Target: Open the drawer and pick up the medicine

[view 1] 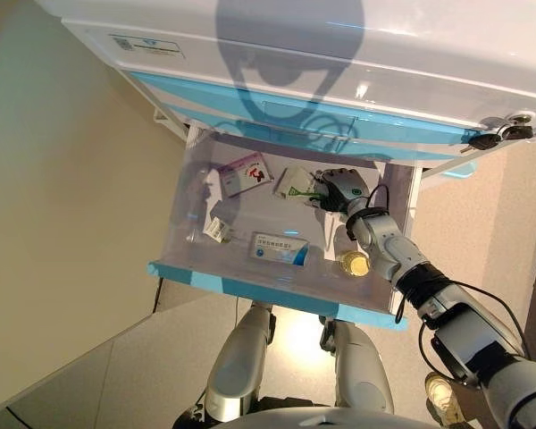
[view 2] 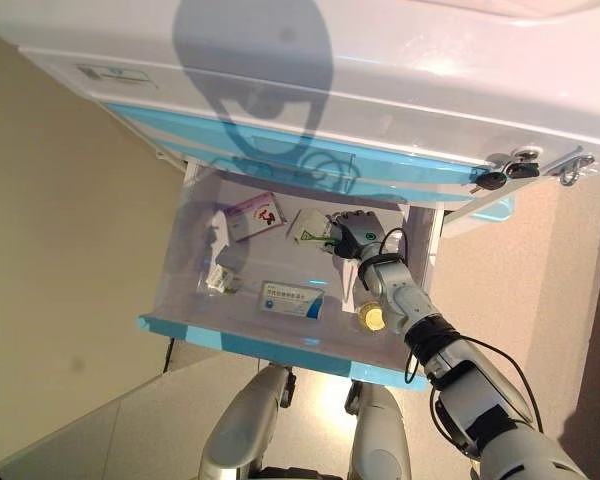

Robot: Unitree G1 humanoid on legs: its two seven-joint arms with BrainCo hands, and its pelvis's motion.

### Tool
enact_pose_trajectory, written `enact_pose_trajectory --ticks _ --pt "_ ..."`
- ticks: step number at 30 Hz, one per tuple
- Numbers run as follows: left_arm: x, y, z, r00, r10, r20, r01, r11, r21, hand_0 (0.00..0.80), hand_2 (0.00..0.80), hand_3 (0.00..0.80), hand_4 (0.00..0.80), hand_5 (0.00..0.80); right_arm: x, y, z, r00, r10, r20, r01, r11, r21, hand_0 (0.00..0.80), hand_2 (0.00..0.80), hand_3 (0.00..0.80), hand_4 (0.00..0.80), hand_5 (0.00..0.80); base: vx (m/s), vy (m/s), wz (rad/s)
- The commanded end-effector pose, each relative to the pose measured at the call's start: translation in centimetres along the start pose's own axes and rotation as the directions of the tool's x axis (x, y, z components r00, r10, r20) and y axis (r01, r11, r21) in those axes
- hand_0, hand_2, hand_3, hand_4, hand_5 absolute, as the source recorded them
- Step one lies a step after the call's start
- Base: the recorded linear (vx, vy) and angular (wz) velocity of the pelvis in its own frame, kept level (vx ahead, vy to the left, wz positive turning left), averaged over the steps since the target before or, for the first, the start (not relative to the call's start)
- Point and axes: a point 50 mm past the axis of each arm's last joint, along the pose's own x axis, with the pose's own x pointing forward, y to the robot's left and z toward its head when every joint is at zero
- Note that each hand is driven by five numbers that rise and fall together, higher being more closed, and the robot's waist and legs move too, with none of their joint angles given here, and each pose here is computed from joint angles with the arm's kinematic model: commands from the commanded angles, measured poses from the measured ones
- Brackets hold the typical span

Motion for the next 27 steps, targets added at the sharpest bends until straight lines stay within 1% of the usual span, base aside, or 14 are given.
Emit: enact_pose_trajectory --ticks 1,10,11,13,14,15,17,20,22,23,24,25,26,27 --pt "-0.1 -0.5 -1.0 0.998 0.001 -0.055 -0.001 1.0 -0.012 0.0 0.0 0.0 0.0 0.0 -1.7 3.8 -1.2 0.987 0.155 -0.047 -0.158 0.985 -0.067 0.8 0.8 0.8 0.8 0.8 0.0 0.0 0.0" --pt "0.0 -0.5 -0.7 0.999 0.007 -0.052 -0.008 1.0 -0.02 0.0 0.0 0.0 0.0 0.0 -1.4 3.7 -0.2 0.989 0.147 -0.016 -0.147 0.989 -0.02 0.8 0.8 0.8 0.8 0.8 -0.007 0.004 -0.02" --pt "0.1 -0.2 -0.4 0.999 0.013 -0.046 -0.014 1.0 -0.021 0.0 0.0 0.0 0.0 0.0 -1.5 3.8 0.4 0.988 0.152 0.01 -0.152 0.988 0.022 0.8 0.8 0.8 0.8 0.8 0.0 0.0 0.0" --pt "0.1 -0.1 -0.4 0.999 0.015 -0.047 -0.016 1.0 -0.021 0.0 0.0 0.0 0.0 0.0 -1.6 3.9 0.7 0.986 0.164 0.026 -0.165 0.985 0.054 0.8 0.8 0.8 0.8 0.8 0.0 0.0 0.0" --pt "0.2 0.3 -0.1 0.999 0.025 -0.047 -0.027 0.999 -0.028 0.0 0.0 0.0 0.0 0.0 -1.9 3.8 1.4 0.983 0.174 0.065 -0.181 0.977 0.111 0.8 0.8 0.8 0.8 0.8 0.0 0.0 0.0" --pt "0.2 0.3 0.0 0.999 0.026 -0.047 -0.027 0.999 -0.028 0.0 0.0 0.0 0.0 0.0 -1.9 3.8 1.4 0.982 0.174 0.065 -0.181 0.977 0.112 0.8 0.8 0.8 0.8 0.8 0.0 0.0 0.0" --pt "0.3 0.8 0.1 0.998 0.037 -0.051 -0.039 0.999 -0.036 0.0 0.0 0.0 0.0 0.0 -2.1 3.2 2.2 0.978 0.166 0.128 -0.187 0.968 0.17 0.8 0.8 0.8 0.8 0.8 0.0 0.0 0.0" --pt "0.3 1.1 0.1 0.997 0.046 -0.056 -0.048 0.998 -0.042 0.0 0.0 0.0 0.0 0.0 -2.4 2.6 2.5 0.974 0.159 0.164 -0.192 0.957 0.217 0.8 0.8 0.8 0.8 0.8 0.0 0.0 0.0" --pt "0.3 1.5 0.2 0.997 0.057 -0.06 -0.06 0.997 -0.04 0.0 0.0 0.0 0.0 0.0 -2.7 1.9 2.7 0.969 0.15 0.198 -0.197 0.95 0.241 0.8 0.8 0.8 0.8 0.8 0.003 -0.028 -0.01" --pt "0.3 2.0 0.1 0.996 0.066 -0.065 -0.069 0.996 -0.049 0.0 0.0 0.0 0.0 0.0 -2.8 0.0 3.1 0.962 0.108 0.251 -0.175 0.949 0.261 0.8 0.8 0.8 0.8 0.8 0.008 -0.033 -0.01" --pt "0.3 2.0 0.1 0.996 0.066 -0.065 -0.069 0.996 -0.049 0.0 0.0 0.0 0.0 0.0 -2.8 0.0 3.1 0.962 0.108 0.251 -0.175 0.949 0.261 0.8 0.8 0.8 0.8 0.8 0.011 -0.065 -0.01" --pt "0.3 2.6 0.3 0.995 0.079 -0.062 -0.082 0.995 -0.052 0.0 0.0 0.0 0.0 0.0 -3.3 -1.4 3.6 0.947 0.081 0.311 -0.182 0.933 0.312 0.8 0.8 0.8 0.8 0.8 0.004 -0.032 -0.01" --pt "0.3 2.6 0.3 0.995 0.079 -0.062 -0.082 0.995 -0.051 0.0 0.0 0.0 0.0 0.0 -3.4 -1.5 3.5 0.947 0.082 0.31 -0.183 0.932 0.312 0.8 0.8 0.8 0.8 0.8 0.013 -0.069 0.0" --pt "0.3 3.0 0.4 0.994 0.082 -0.067 -0.086 0.995 -0.059 0.0 0.0 0.0 0.0 0.0 -3.9 -2.6 3.8 0.931 0.064 0.359 -0.192 0.923 0.334 0.8 0.8 0.8 0.8 0.8 0.01 -0.037 -0.05"
